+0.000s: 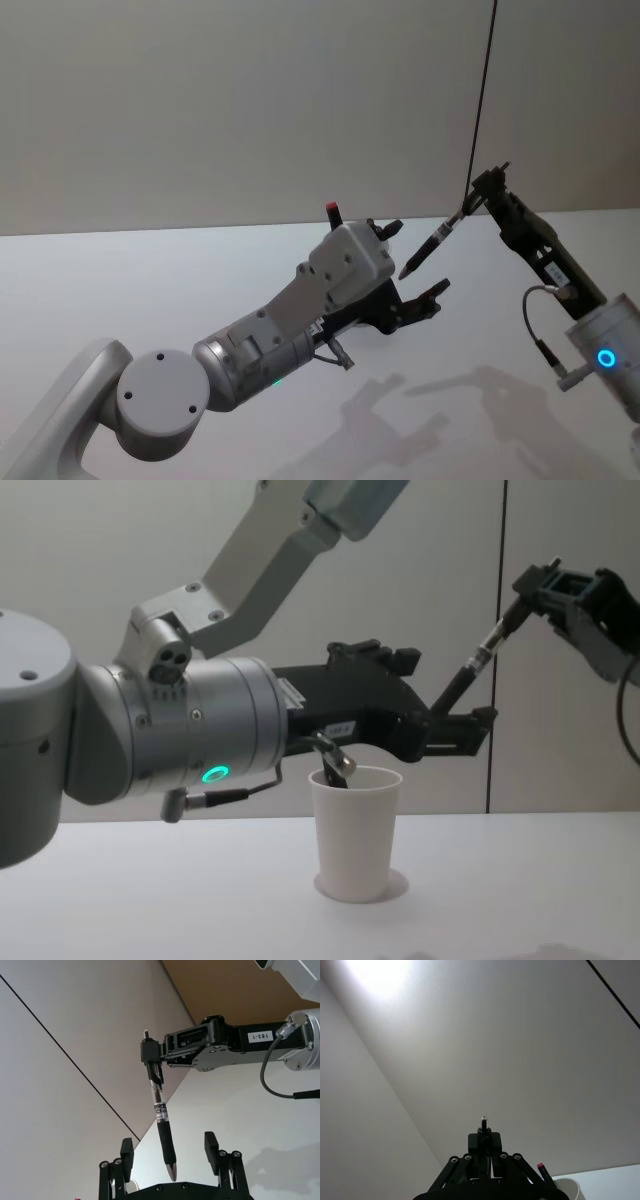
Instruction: Place the pen into the pen holder.
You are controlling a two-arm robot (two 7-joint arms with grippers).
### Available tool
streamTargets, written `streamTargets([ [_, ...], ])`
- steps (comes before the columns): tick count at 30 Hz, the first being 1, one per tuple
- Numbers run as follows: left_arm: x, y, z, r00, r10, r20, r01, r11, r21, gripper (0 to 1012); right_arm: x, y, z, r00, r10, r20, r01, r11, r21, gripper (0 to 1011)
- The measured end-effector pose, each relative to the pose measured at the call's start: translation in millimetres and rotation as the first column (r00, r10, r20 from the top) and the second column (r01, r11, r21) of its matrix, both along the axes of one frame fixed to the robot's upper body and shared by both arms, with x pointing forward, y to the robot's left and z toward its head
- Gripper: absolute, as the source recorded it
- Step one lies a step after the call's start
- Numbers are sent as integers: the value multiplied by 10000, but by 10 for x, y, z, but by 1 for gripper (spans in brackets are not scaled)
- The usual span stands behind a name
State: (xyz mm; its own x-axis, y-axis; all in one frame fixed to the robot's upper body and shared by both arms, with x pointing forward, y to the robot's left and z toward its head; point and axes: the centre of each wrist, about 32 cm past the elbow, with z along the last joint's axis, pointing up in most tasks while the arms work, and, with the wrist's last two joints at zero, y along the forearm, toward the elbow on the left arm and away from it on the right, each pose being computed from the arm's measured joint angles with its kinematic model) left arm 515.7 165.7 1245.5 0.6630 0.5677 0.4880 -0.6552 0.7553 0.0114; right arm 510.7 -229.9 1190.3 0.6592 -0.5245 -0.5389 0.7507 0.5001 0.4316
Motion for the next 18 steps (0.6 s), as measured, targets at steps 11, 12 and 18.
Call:
streamTargets([
  [11,-1,0,2,10000,-4,12,4,10000,-10,1000,72,-156,138,9971,-204,739,303,9903,-1353,131],
  [12,-1,-1,3,10000,-4,12,4,10000,-13,1000,83,-175,152,9964,-222,822,341,9886,-1465,131],
  [18,-1,-1,3,10000,-5,11,5,10000,-16,1000,164,-276,216,9901,-262,1376,559,9746,-2168,131],
])
